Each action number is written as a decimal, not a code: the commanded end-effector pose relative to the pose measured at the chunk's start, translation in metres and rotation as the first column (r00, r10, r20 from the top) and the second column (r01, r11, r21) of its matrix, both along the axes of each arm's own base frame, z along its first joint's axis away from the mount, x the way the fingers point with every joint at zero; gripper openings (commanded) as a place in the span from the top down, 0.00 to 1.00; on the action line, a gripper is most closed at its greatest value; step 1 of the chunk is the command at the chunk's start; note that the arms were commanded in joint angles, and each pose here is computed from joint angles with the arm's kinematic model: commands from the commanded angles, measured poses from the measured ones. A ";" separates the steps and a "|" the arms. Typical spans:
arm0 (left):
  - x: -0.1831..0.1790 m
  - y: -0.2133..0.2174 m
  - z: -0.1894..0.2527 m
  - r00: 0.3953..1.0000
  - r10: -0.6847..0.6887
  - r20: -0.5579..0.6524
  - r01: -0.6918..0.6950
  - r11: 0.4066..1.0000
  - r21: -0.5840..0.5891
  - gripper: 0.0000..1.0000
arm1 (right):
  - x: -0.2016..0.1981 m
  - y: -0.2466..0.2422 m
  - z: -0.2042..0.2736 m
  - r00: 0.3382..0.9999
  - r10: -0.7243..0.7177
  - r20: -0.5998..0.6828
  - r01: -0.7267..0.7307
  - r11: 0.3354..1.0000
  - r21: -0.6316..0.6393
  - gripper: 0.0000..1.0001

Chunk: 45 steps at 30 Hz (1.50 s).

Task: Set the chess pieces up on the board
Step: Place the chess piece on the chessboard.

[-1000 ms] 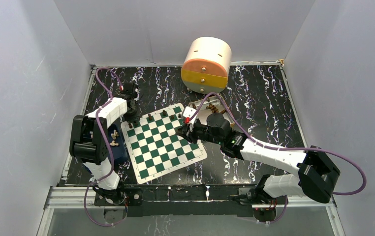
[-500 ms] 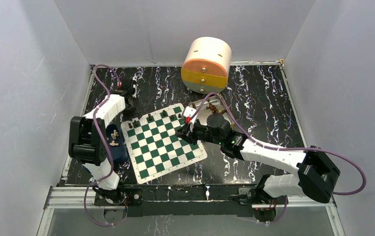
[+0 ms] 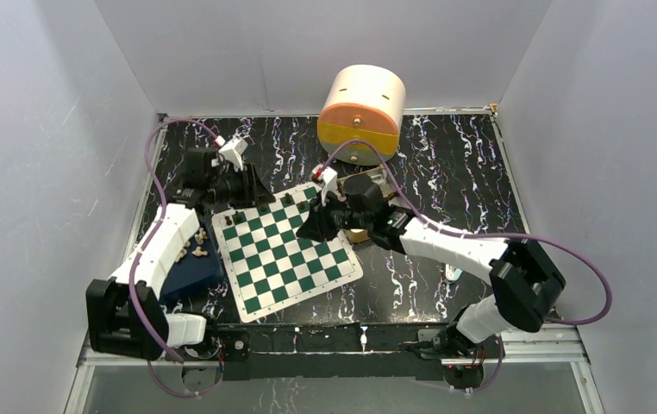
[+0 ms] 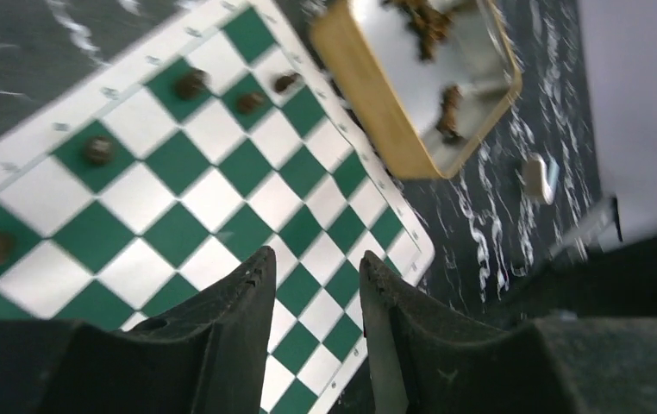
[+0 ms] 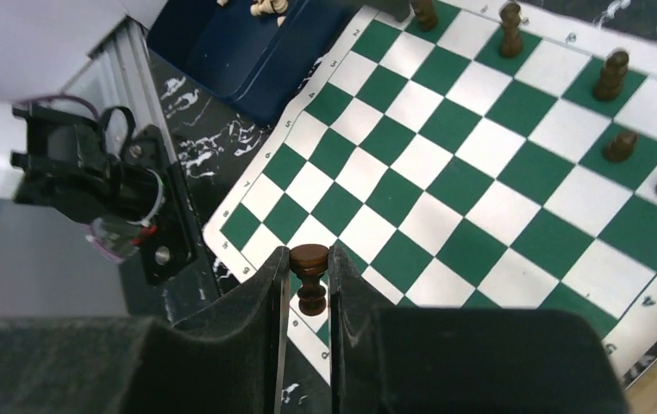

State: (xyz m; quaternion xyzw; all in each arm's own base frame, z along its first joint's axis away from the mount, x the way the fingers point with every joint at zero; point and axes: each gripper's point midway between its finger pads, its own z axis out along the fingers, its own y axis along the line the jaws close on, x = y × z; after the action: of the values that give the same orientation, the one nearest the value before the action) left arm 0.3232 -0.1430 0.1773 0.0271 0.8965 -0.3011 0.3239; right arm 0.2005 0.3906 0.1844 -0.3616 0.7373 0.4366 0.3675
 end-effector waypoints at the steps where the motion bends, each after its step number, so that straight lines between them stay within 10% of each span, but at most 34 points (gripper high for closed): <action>1: -0.037 -0.036 0.035 0.926 -0.263 0.270 0.307 0.942 -0.138 0.62 | 0.011 -0.009 0.018 0.946 0.007 -0.325 0.032 0.993 0.113 0.87; 11: -0.054 -0.039 0.053 0.861 -0.221 0.457 0.308 0.943 -0.124 0.54 | 0.063 -0.031 0.048 0.734 -0.069 -0.676 0.349 0.892 0.288 0.89; 17: -0.037 -0.046 0.088 0.828 -0.030 0.560 0.213 0.940 -0.265 0.47 | 0.093 -0.037 0.091 0.673 -0.109 -0.732 0.540 0.748 0.385 0.89; 28: -0.020 -0.078 0.105 0.759 -0.044 0.650 0.182 0.972 -0.146 0.43 | 0.122 -0.051 0.111 0.563 -0.170 -0.809 0.738 0.543 0.400 0.89; 45: 0.005 -0.115 0.110 0.702 0.001 0.712 0.085 0.993 -0.085 0.52 | 0.121 -0.045 0.104 0.532 -0.156 -0.832 0.760 0.521 0.388 0.88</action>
State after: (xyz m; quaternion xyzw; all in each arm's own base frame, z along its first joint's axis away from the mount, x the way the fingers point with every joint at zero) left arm 0.3171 -0.2664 0.2427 0.1648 0.7254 -0.3404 0.5751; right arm 0.3218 0.3491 0.2750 0.2444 0.6766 0.6458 0.2560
